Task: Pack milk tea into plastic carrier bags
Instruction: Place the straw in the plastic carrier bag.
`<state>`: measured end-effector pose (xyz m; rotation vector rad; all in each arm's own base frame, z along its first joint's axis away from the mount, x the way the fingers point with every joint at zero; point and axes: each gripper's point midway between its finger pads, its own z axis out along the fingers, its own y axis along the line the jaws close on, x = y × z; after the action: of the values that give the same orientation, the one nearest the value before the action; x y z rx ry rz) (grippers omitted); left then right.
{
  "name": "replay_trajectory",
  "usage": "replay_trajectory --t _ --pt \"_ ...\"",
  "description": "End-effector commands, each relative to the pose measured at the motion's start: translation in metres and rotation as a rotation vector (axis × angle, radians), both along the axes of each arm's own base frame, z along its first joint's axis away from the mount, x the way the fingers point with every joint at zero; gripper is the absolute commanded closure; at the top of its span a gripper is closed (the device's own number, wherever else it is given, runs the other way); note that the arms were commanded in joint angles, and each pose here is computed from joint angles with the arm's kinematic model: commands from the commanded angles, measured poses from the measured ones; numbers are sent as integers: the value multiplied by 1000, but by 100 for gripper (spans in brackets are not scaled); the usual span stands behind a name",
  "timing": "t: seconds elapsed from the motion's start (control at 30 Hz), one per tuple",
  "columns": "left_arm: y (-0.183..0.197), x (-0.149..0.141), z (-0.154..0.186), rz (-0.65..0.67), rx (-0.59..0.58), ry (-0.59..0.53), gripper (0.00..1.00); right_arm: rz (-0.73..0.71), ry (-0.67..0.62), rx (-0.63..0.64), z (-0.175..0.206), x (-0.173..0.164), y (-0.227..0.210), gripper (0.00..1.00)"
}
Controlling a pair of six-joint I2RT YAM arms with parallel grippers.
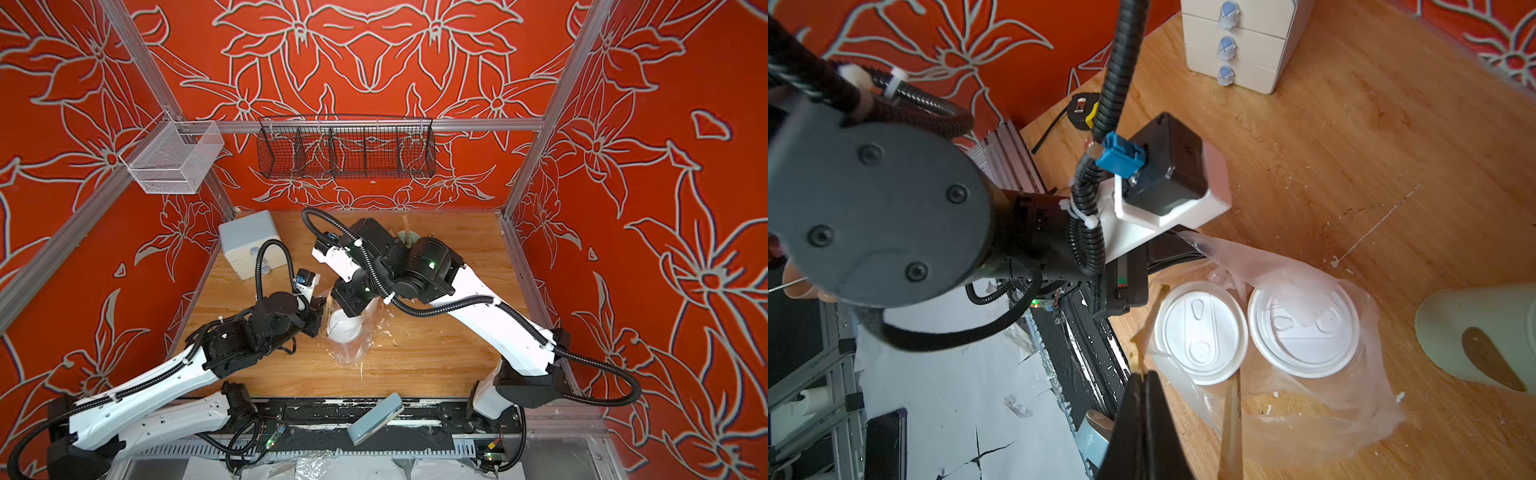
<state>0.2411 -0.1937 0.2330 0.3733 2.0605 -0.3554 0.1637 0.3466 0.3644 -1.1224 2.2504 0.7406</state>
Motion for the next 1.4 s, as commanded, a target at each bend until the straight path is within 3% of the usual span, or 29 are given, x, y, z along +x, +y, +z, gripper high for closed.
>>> replay_trajectory --t 0.0,0.87,1.37 --pt "2 1 2 12 -15 -10 100 48 27 -29 -10 -7 6 100" --pt "4 0 3 16 -14 -8 100 49 201 -66 -82 -13 35 100" --pt "4 0 4 17 -15 -9 100 16 225 -197 -118 -8 26 100"
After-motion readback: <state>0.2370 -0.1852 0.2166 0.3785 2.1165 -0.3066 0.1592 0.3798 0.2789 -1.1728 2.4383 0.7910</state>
